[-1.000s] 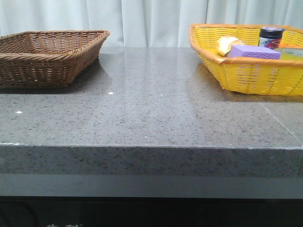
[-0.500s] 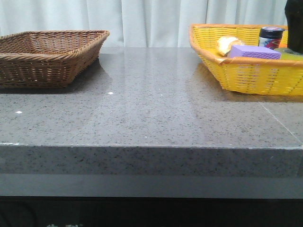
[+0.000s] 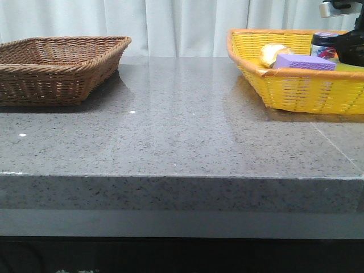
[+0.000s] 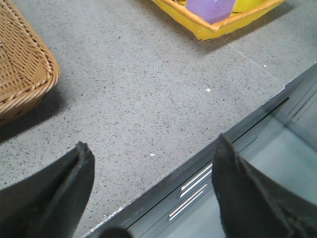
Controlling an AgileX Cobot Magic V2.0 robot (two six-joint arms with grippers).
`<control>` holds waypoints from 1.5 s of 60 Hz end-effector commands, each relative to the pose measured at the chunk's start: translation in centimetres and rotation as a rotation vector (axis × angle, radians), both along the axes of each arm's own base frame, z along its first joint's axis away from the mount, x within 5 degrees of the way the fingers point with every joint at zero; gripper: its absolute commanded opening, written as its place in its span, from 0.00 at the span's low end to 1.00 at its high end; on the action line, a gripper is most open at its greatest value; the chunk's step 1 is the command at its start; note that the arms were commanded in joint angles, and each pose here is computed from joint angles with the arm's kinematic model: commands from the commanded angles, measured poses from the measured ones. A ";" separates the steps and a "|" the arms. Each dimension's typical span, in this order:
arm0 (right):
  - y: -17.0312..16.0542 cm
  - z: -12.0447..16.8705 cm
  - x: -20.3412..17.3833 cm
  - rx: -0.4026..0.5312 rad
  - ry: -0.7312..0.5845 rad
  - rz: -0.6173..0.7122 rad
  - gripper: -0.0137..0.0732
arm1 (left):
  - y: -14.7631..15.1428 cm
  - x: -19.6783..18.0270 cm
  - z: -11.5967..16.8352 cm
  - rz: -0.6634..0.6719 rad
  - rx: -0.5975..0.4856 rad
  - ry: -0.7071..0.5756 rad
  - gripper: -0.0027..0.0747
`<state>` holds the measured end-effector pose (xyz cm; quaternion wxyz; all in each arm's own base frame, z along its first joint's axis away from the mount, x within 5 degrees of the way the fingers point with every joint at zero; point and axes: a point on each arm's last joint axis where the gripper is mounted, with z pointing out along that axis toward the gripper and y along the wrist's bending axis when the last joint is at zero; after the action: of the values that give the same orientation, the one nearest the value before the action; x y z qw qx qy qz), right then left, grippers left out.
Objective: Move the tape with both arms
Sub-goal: 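Reach the right gripper into the yellow basket and grasp the yellow tape roll, then carry the tape roll toward the brown basket and set it on the table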
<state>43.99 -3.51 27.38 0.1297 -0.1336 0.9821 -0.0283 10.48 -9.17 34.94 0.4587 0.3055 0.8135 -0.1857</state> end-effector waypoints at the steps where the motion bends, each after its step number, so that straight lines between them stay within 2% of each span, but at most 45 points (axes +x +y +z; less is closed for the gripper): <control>1: 0.1 3.4 -1.1 0.005 -0.047 0.009 0.62 | -0.3 0.1 1.5 -0.004 -0.076 -0.063 0.67; 6: 0.1 3.3 -1.2 0.006 -0.039 0.009 0.44 | -0.3 0.1 1.5 -0.004 -0.076 -0.063 0.67; 11: 0.1 3.5 -1.4 0.007 -0.032 0.009 0.38 | -0.3 0.1 1.5 -0.004 -0.076 -0.063 0.67; 24: 0.2 5.6 -2.5 0.003 -0.074 0.010 0.37 | -0.3 0.1 1.5 -0.004 -0.076 -0.063 0.67; 42: 0.5 11.4 -5.8 -0.005 -0.225 0.011 0.37 | -0.3 0.1 1.5 -0.004 -0.076 -0.063 0.67; 49: 1.2 13.8 -7.4 0.041 -0.299 0.022 0.37 | -0.3 0.1 1.5 -0.004 -0.076 -0.063 0.67; 59: 2.5 16.7 -9.7 0.156 -0.390 0.046 0.37 | -0.3 0.1 1.5 -0.004 -0.076 -0.063 0.67; 70: 5.8 18.7 -11.5 0.294 -0.442 0.140 0.37 | -0.3 0.1 1.5 -0.004 -0.076 -0.063 0.67; 90: 17.4 17.9 -12.5 0.371 -0.431 0.442 0.37 | -0.3 0.1 1.5 -0.004 -0.076 -0.063 0.67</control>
<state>33.10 11.26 43.14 0.3127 -0.2821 0.8979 0.1281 10.47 -9.17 34.94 0.4585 0.3052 0.8136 -0.1863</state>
